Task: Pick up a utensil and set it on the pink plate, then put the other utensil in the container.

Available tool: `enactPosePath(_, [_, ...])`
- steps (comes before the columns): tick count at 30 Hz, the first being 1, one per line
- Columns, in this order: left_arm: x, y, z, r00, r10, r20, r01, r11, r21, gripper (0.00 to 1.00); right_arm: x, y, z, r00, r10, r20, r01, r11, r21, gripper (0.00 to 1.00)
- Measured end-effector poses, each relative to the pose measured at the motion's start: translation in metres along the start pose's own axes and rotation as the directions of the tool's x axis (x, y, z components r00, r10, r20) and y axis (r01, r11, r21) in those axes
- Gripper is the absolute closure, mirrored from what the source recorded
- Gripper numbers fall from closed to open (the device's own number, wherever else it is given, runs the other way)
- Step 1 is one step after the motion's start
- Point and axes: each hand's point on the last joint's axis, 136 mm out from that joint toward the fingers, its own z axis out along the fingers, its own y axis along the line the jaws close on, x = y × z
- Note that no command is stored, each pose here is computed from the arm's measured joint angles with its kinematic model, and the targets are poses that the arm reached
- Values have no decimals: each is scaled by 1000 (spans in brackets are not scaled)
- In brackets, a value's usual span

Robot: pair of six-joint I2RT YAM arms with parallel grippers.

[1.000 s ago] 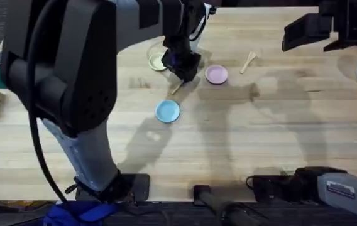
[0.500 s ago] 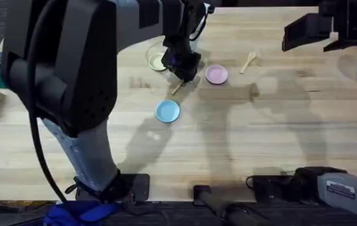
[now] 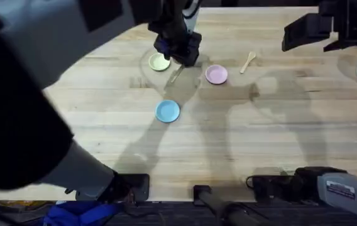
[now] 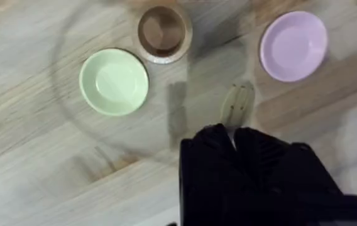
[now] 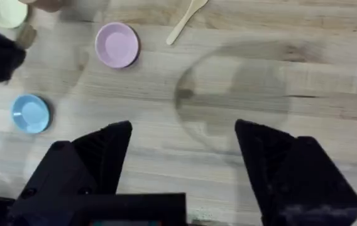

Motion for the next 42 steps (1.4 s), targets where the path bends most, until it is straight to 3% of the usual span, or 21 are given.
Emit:
enactPosePath(8, [11,-14,-21,999,30,-29,-29,1000,9,958,0,0,0,1000,0,1,0,1000,0,5])
enactPosePath(15, [-23,-45,-45,993,73,94,-77,996,41,958,0,0,0,1000,0,0,0,1000,0,5])
enactPosePath(22, [-34,-66,-48,986,82,148,-92,994,65,958,0,0,0,1000,0,1,0,1000,0,5])
enactPosePath(26, [-34,-73,-42,987,78,140,-90,993,82,958,0,0,0,1000,0,1,0,1000,0,5])
enactPosePath(42, [-59,-95,22,983,87,160,-107,987,118,959,0,0,0,1000,0,1,0,1000,0,5])
